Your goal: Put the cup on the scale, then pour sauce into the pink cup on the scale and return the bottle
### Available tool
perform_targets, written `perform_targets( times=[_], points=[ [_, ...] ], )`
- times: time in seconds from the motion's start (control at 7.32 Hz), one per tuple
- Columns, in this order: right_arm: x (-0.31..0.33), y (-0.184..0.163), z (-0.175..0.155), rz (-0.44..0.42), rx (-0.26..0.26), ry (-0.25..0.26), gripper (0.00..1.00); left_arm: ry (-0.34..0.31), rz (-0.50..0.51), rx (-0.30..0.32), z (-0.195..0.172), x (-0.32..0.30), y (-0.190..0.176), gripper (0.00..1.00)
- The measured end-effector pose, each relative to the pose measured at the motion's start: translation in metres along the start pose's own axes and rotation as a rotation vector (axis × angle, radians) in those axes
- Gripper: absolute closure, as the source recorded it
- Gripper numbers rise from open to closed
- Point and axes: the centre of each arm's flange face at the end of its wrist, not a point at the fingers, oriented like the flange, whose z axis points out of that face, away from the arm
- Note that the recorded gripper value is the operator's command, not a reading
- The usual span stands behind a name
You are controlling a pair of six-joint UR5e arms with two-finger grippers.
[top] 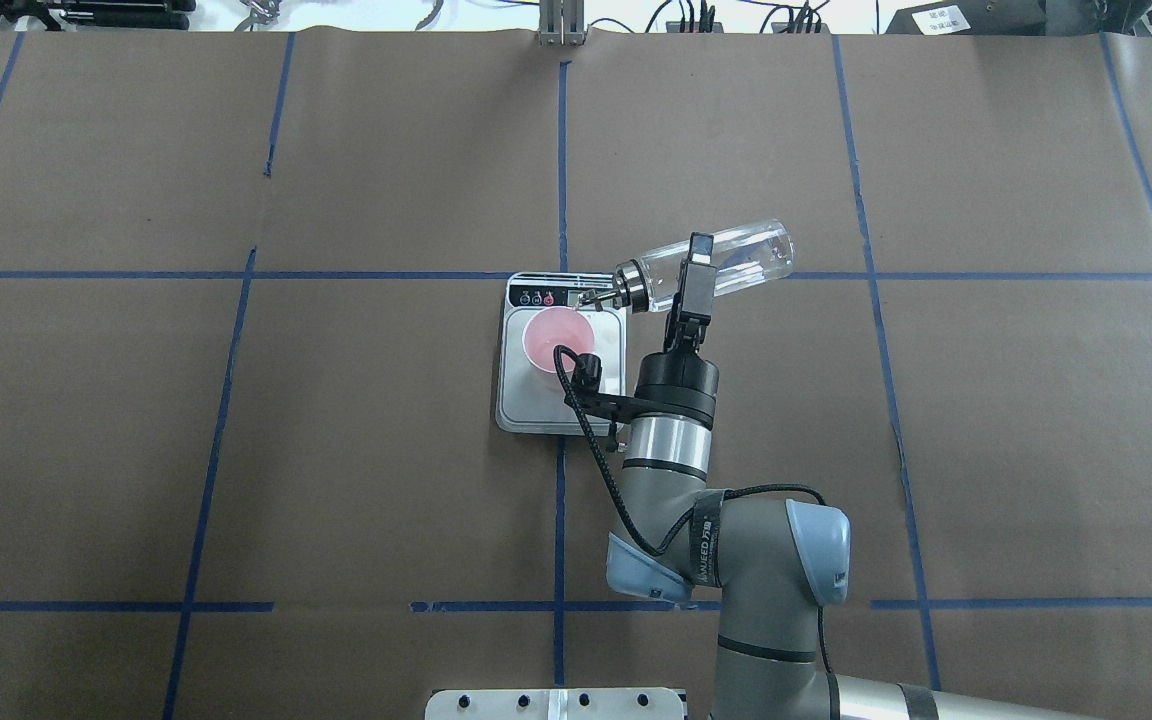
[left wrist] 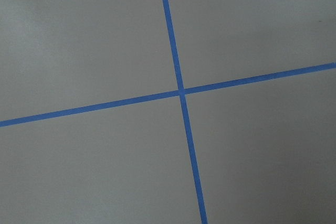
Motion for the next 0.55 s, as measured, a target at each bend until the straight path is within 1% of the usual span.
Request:
perform_targets(
  times=[0.27, 0.55],
  points=[
    [-0.0014, 0.0028, -0.0001, -0.036, 0.009, 0.022, 1.0, 0.0, -0.001, -0.001, 0.0003, -0.0003, 0.0001, 0.0],
    [-0.0019, 0.0041, 0.0001, -0.05, 0.011, 0.03, 1.0, 0.0, -0.002, -0.002, 0.0007, -0.0007, 0.0002, 0.0]
  ],
)
